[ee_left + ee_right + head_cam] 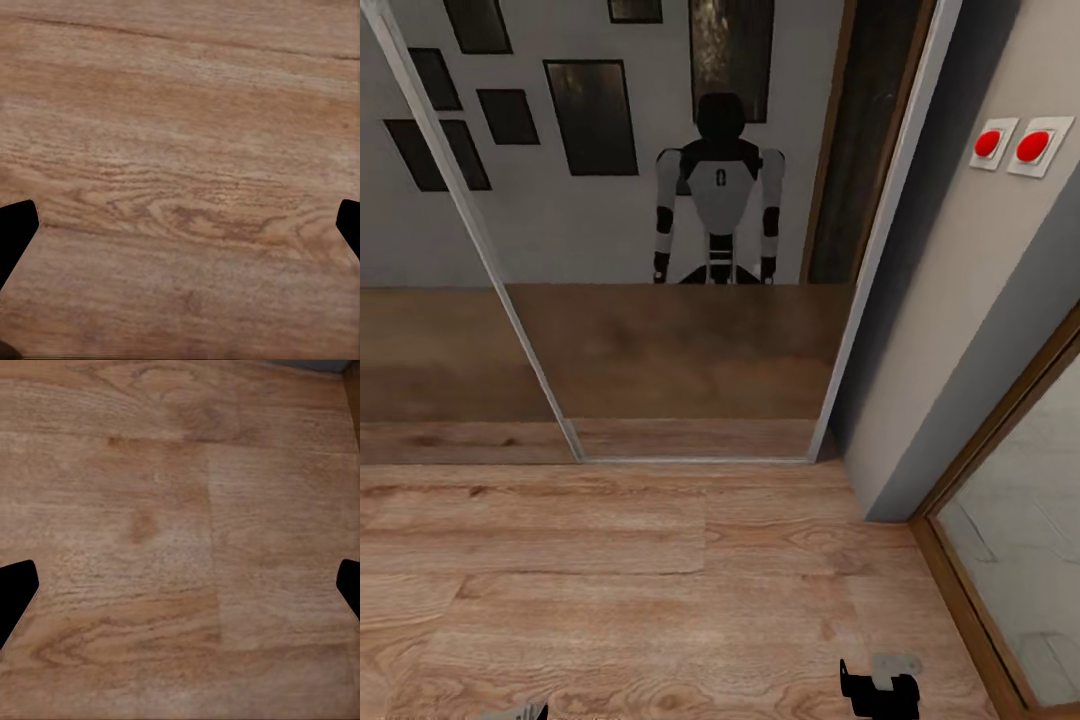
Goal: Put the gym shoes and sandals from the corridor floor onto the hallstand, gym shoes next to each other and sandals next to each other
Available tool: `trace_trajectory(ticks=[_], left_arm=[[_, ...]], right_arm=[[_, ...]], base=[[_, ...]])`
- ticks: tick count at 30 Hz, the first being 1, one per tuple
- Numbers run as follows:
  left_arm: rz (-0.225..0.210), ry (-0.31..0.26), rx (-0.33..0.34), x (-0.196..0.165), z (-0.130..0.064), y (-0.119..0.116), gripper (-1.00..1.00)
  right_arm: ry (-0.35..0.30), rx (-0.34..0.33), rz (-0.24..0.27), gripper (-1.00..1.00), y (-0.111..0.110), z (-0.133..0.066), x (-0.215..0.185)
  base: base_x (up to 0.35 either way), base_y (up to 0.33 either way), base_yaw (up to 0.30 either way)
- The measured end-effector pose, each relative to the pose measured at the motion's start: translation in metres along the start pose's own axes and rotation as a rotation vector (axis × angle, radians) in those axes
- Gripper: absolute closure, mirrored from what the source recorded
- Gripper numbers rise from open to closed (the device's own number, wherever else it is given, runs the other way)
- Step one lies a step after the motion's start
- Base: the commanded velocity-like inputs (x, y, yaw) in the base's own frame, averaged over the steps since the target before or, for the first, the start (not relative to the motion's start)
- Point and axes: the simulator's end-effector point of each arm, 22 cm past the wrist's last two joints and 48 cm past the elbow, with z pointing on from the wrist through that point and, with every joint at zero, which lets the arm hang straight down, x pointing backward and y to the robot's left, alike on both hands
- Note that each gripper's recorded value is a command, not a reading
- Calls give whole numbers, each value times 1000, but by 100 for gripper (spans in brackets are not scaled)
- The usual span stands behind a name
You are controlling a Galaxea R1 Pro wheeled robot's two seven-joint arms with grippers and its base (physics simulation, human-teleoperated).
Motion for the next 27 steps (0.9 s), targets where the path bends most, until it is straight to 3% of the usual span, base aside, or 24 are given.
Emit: trace_trajectory(ticks=[27], left_arm=[[-3, -15, 1, -7, 0, 0, -100]], right_arm=[[-14, 1, 3, -100, -1, -1, -7]], base=[[-25, -78, 263]])
